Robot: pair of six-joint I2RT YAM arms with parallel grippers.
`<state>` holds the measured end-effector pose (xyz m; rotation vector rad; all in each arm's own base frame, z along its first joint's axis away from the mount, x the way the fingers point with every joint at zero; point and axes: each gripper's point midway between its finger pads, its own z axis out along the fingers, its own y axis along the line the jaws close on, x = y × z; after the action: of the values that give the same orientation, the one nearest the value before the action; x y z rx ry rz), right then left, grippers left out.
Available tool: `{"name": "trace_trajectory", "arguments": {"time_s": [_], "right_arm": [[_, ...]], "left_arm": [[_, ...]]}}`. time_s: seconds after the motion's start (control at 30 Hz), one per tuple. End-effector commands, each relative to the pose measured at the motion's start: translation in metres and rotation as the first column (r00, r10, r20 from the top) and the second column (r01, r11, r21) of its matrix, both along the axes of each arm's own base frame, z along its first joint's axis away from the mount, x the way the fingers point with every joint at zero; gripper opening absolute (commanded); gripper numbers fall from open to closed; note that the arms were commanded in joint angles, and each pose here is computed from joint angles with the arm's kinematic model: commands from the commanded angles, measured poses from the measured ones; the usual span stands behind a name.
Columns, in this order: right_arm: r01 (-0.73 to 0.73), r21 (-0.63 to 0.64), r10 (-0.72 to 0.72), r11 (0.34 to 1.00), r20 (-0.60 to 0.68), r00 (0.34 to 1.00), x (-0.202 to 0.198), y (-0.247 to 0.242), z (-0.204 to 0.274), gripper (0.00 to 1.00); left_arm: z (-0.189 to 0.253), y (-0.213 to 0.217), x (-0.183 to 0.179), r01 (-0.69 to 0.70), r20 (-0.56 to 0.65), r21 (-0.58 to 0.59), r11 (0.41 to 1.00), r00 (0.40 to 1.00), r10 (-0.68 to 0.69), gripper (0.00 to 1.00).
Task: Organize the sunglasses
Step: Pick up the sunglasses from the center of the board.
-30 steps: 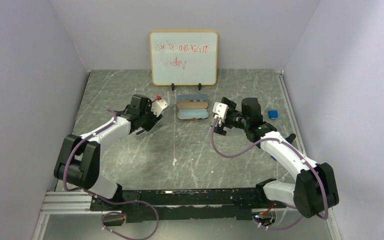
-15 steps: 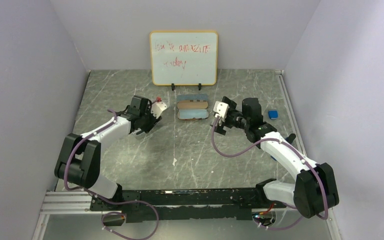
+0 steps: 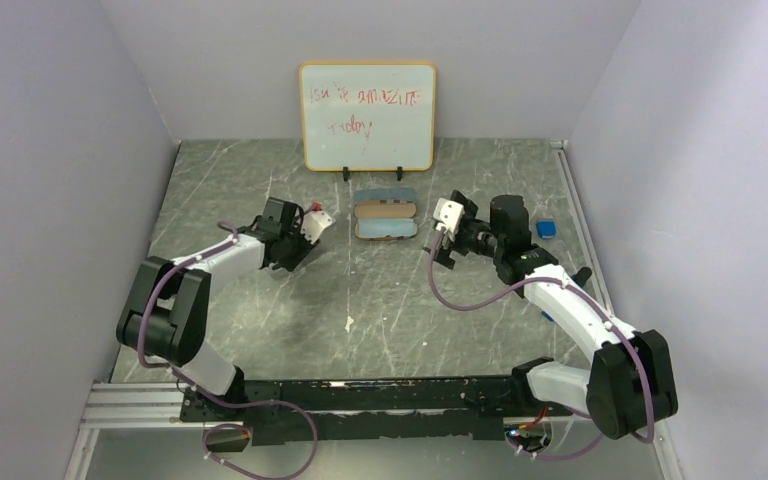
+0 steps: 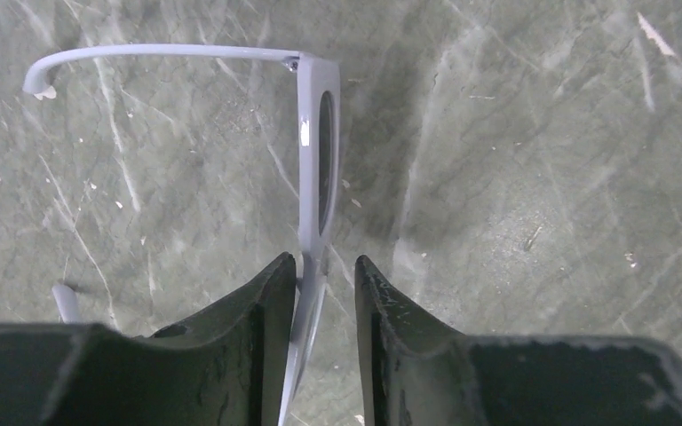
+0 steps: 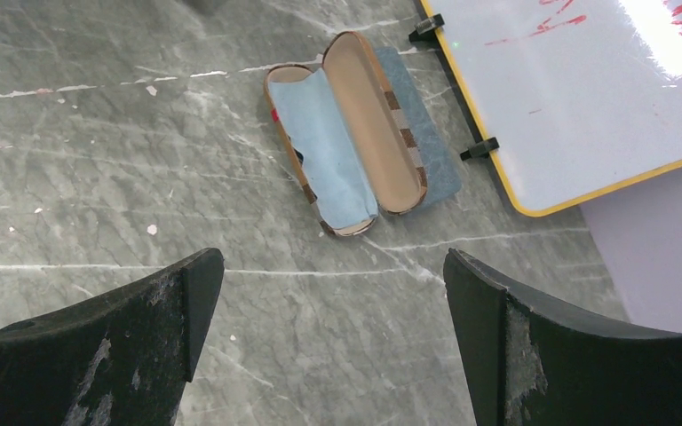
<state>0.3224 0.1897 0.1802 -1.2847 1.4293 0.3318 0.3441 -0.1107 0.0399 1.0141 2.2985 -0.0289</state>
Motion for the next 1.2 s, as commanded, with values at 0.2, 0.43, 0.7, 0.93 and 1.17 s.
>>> {"name": "trace_trajectory", "arguments": {"time_s": [0.2, 0.43, 0.7, 0.93, 1.17], "right_arm": [[-0.028, 0.054, 0.026, 0.998, 0.036, 0.999, -0.001, 0.003, 0.021, 1.00], [-0.030, 0.063, 0.029, 0.998, 0.002, 1.000, 0.000, 0.004, 0.021, 1.00], [-0.060, 0.071, 0.060, 0.996, -0.011, 0.998, -0.004, 0.006, 0.022, 1.00], [-0.076, 0.057, 0.081, 0.996, -0.089, 0.993, -0.005, 0.009, 0.029, 1.00], [-0.037, 0.056, 0.051, 0.998, -0.274, 0.960, 0.001, 0.012, 0.015, 0.99]], "left_arm": [[-0.005, 0.000, 0.004, 0.011, 0.022, -0.009, 1.000, 1.000, -0.011, 0.07], [0.026, -0.015, 0.002, 0.088, 0.067, -0.078, 0.993, 0.994, -0.083, 0.05], [0.088, -0.053, -0.028, 0.312, 0.140, -0.200, 0.929, 0.947, -0.288, 0.05], [0.123, -0.109, -0.084, 0.549, 0.188, -0.208, 0.810, 0.835, -0.517, 0.05], [0.148, -0.134, -0.104, 0.649, 0.222, -0.185, 0.738, 0.759, -0.612, 0.05]]}}
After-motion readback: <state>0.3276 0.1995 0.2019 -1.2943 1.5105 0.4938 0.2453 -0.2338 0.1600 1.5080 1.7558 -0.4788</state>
